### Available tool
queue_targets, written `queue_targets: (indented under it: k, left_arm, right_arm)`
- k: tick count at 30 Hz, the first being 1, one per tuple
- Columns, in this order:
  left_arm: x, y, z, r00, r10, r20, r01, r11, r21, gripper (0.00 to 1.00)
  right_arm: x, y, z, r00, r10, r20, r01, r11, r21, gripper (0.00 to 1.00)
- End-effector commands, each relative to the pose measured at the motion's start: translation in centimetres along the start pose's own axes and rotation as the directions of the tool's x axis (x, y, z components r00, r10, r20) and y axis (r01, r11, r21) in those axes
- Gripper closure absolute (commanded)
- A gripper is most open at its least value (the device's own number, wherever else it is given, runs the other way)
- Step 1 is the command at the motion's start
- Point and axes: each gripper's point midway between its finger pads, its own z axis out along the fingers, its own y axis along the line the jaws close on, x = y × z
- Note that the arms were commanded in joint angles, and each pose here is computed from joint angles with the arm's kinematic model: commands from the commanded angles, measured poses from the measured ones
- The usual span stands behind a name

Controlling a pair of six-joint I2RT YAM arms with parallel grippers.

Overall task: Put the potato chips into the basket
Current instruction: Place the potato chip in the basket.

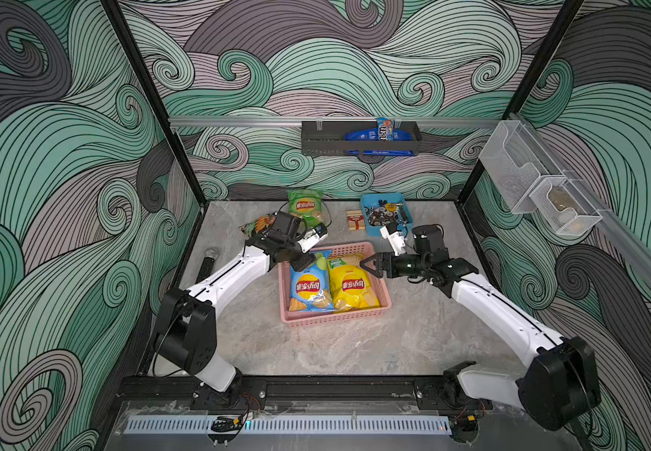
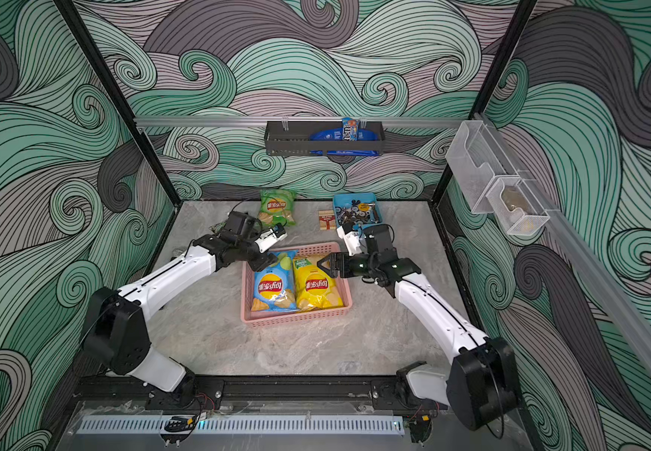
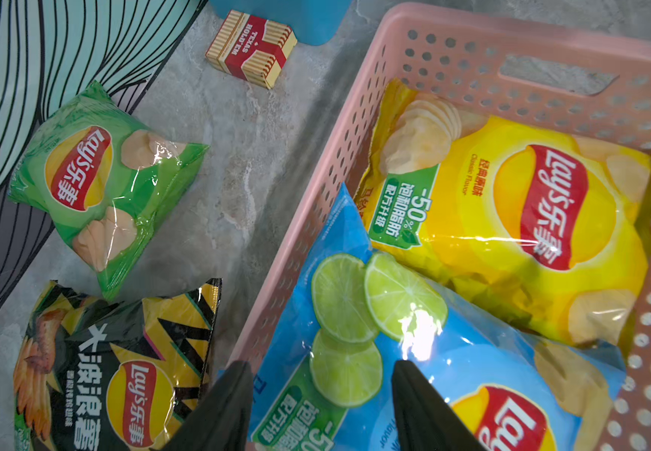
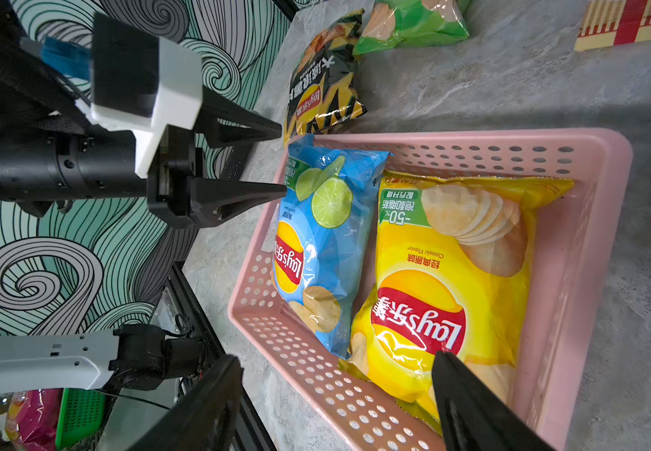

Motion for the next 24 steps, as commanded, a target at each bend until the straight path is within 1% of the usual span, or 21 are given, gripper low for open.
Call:
queue_targets:
  k: [1, 4, 6, 9, 13, 17, 21, 23, 24]
  left_arm:
    - [2.0, -0.2, 2.3, 0.996, -0.033, -0.088, 0.033, 0.999, 0.002, 0.4]
    - [5.0, -2.0, 4.0, 0.982, -0.032, -0.185, 0.045, 0.996, 0.07, 0.43]
    - [6.4, -3.0, 4.5, 0.974, -0.028, -0.224, 0.052, 0.993, 0.103, 0.43]
    - [7.5, -4.1, 4.5, 0.971, -0.025, -0.239, 0.058, 0.99, 0.131, 0.44]
    - [7.3, -3.7, 3.9, 0.976, -0.023, -0.218, 0.046, 0.994, 0.101, 0.44]
    - [5.0, -2.4, 2.8, 0.988, -0.016, -0.153, 0.026, 0.998, 0.061, 0.42]
    - [0.8, -0.2, 0.1, 0.998, -0.037, -0.047, 0.036, 0.999, -0.01, 0.33]
    - [-1.2, 0.6, -1.9, 0.999, -0.044, 0.008, 0.044, 0.998, -0.037, 0.3]
    - [-2.3, 1.0, -3.2, 0.998, -0.049, 0.045, 0.051, 0.997, -0.056, 0.26]
  right_arm:
    - [0.6, -0.7, 0.4, 1.0, -0.003, -0.014, 0.004, 1.0, 0.015, 0.2]
    - [0.9, -0.9, 0.5, 1.0, -0.002, -0.019, 0.002, 1.0, 0.02, 0.2]
    - [0.9, -1.0, 0.6, 1.0, 0.0, -0.021, 0.001, 1.0, 0.022, 0.2]
    - [1.0, -1.2, 0.6, 1.0, 0.002, -0.02, -0.001, 0.999, 0.032, 0.2]
    - [0.9, -1.5, 0.7, 1.0, 0.0, -0.018, 0.001, 0.999, 0.046, 0.2]
    - [0.6, -1.5, 0.7, 1.0, 0.0, -0.013, 0.001, 0.999, 0.052, 0.19]
    - [0.1, -1.3, 0.5, 1.0, -0.004, 0.003, 0.004, 0.998, 0.056, 0.19]
    - [-0.2, -1.2, 0.3, 1.0, -0.007, 0.016, 0.006, 0.998, 0.063, 0.19]
    - [-0.3, -1.1, 0.2, 1.0, -0.008, 0.02, 0.007, 0.998, 0.065, 0.19]
